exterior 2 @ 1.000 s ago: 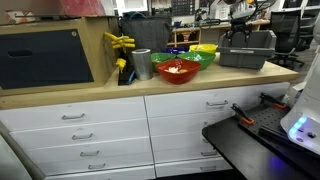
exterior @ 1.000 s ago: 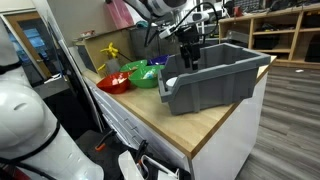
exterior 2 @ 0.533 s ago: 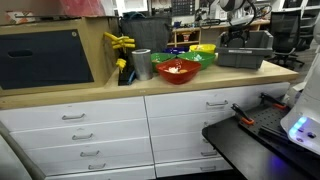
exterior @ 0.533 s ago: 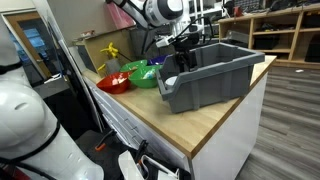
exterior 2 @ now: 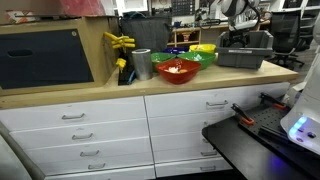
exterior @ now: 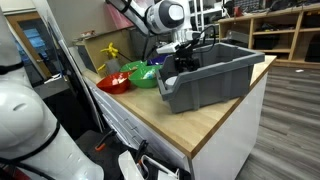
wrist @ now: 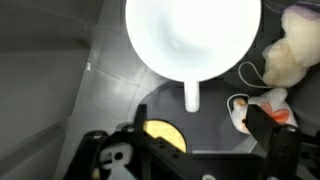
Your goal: Remove the white paper object from the grey bucket and put it in the yellow bowl
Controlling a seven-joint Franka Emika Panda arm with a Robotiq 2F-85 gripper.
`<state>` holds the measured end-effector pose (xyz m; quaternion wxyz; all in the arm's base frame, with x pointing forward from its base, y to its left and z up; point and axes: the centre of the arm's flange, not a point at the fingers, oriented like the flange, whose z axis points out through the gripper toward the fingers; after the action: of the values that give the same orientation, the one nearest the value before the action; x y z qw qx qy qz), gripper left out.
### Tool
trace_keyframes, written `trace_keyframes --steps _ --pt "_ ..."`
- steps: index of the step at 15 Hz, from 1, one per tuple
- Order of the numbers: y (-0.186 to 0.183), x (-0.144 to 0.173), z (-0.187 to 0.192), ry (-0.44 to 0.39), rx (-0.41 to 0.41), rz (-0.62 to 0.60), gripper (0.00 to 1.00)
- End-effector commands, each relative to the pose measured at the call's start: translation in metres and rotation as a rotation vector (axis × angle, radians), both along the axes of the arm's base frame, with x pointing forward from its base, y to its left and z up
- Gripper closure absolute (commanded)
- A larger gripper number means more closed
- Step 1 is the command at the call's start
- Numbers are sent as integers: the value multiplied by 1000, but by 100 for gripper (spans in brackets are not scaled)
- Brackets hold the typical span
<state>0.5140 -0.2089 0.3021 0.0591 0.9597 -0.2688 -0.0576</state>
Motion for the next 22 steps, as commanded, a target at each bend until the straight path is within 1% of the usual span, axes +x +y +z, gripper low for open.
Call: trace_keyframes --steps 1,5,10,14,15,16,17,18,22 --pt "5 -4 3 -65 48 91 0" --pt "19 0 7 -119 103 186 0" --pt "21 -1 -6 -111 122 288 0" --pt "16 -6 -17 -96 138 319 0" --pt "14 -7 -20 -99 138 323 25" --pt "13 -8 -22 -101 139 328 28" --pt "13 -9 -24 -108 135 339 34" --pt "12 -9 -25 -114 131 346 44" --pt "13 -14 -28 -126 126 379 73"
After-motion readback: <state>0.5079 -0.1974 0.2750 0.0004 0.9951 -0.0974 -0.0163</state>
